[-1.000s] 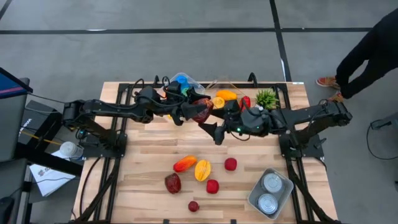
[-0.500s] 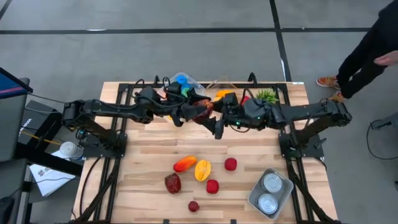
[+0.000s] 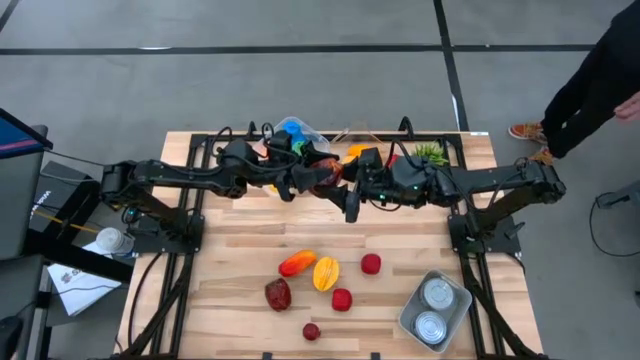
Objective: Pick & Place Food Item
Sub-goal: Put the left dark red apple into the right transparent bin
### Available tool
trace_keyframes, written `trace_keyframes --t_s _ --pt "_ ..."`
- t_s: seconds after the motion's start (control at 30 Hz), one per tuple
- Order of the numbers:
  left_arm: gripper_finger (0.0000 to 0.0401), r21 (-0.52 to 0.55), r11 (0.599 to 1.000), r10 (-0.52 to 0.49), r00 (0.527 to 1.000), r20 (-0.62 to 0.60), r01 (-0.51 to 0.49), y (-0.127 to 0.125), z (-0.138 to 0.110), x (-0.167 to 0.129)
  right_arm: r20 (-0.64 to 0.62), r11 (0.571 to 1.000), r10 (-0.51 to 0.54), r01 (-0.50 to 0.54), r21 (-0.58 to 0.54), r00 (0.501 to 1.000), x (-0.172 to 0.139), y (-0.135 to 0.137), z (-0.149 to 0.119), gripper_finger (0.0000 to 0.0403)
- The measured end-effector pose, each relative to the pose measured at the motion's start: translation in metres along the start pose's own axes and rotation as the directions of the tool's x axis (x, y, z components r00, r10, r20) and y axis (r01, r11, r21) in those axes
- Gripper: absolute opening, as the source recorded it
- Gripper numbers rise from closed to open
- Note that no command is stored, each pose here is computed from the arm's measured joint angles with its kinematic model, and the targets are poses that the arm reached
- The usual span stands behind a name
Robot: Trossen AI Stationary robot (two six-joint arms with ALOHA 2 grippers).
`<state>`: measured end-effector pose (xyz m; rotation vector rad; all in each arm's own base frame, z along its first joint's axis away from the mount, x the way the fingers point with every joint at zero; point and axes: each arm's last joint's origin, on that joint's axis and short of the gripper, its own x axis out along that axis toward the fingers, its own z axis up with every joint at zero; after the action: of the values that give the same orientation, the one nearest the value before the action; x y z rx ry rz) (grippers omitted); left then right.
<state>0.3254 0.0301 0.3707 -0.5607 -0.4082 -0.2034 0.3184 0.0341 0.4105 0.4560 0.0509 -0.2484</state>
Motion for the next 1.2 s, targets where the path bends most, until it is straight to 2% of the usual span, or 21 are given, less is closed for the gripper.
trace_keyframes --t_s 0.1,0.37,0.5,0.63,0.8,0.93,1.03,1.1,1.2 --pt "0.0254 -0.002 1.0 0.001 1.0 0.0 -0.001 0.0 0.0 0.0 0.0 1.0 0.001 -0.001 0.0 1.0 0.0 0.0 0.0 0.0273" --pt "0.0278 0.003 1.0 -0.012 0.999 -0.035 0.012 0.004 0.004 -0.002 -0.001 1.0 -0.003 0.003 0.01 1.0 0.0 0.0 0.0 0.0273" --pt "0.0299 0.017 0.999 0.032 0.998 -0.062 -0.031 0.005 0.018 -0.01 0.01 1.0 -0.015 0.015 0.013 1.0 0.001 -0.003 0.002 0.0273" --pt "0.0315 0.084 0.993 0.091 0.992 -0.082 -0.084 -0.001 0.038 -0.025 0.009 0.999 -0.04 0.04 0.014 0.999 0.003 -0.008 0.003 0.0273" --pt "0.0321 0.142 0.974 0.199 0.968 -0.153 -0.178 -0.013 0.062 -0.052 -0.056 0.976 -0.219 0.219 0.002 0.974 0.004 -0.027 -0.003 0.0273" --pt "0.0317 0.165 0.957 0.27 0.938 -0.217 -0.238 -0.028 0.074 -0.078 -0.192 0.908 -0.41 0.42 0.009 0.892 0.003 -0.059 -0.012 0.0273" --pt "0.0314 0.166 0.948 0.307 0.923 -0.233 -0.273 -0.04 0.08 -0.096 -0.311 0.811 -0.555 0.585 0.004 0.772 -0.001 -0.088 -0.019 0.0273" --pt "0.0313 0.169 0.941 0.327 0.916 -0.232 -0.293 -0.048 0.084 -0.107 -0.38 0.729 -0.637 0.684 -0.013 0.671 -0.003 -0.107 -0.024 0.0273" --pt "0.0313 0.169 0.937 0.339 0.913 -0.227 -0.306 -0.056 0.087 -0.121 -0.446 0.642 -0.701 0.765 -0.056 0.556 -0.004 -0.129 -0.028 0.0275"
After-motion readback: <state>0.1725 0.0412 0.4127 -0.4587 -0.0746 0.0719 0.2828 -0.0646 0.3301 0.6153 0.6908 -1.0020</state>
